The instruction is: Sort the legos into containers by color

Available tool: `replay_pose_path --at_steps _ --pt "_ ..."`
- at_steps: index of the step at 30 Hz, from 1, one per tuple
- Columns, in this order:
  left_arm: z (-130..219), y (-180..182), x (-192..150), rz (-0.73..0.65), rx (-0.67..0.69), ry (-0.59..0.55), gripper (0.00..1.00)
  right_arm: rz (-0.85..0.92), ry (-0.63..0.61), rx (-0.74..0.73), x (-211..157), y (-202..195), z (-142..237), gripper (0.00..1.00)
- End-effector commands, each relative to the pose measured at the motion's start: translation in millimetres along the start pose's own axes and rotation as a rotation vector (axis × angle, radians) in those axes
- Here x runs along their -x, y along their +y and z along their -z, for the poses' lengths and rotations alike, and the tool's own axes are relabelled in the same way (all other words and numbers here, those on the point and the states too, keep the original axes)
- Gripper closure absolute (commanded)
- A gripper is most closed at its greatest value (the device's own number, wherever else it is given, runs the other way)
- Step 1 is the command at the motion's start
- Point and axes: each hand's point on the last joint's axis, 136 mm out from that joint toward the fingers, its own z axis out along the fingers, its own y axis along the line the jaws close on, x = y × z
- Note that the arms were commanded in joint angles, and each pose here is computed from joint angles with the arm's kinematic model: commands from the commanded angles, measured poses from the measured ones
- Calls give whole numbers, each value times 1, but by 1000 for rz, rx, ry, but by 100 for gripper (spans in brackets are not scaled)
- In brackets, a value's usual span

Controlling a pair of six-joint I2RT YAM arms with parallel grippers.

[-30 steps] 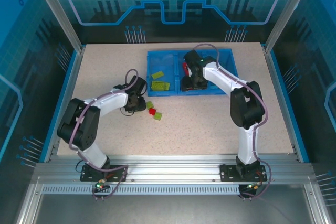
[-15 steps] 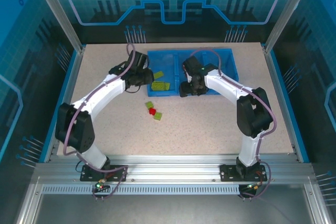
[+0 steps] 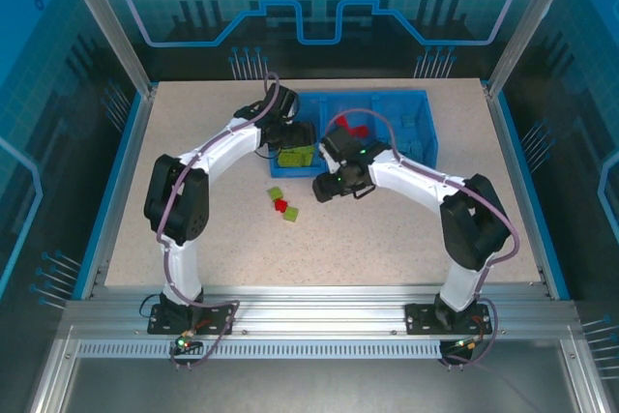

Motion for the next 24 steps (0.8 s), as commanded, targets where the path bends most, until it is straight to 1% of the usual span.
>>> replay_pose_path --at_steps 1,5,8,10,12,15,17,20,24 --pt "25 -4 6 8 -11 -36 2 136 -54 67 10 35 3 29" --pt "57 5 12 31 -4 -108 1 303 -52 106 13 74 -7 29" --pt "80 28 15 136 -16 -150 1 394 -44 132 12 96 -17 29" --pt "95 44 14 200 -31 -174 1 427 -36 137 12 105 -24 29" --pt "108 65 12 247 -17 -190 1 449 -25 152 12 112 -31 30" --pt "116 94 -3 285 32 -176 1 496 -4 164 11 122 -42 30" --pt "115 115 -17 327 59 -149 1 520 10 151 11 126 -49 30" --pt "113 142 -38 399 78 -115 1 524 28 133 11 125 -59 30" --pt "113 167 -63 446 117 -91 1 530 47 115 10 122 -69 30"
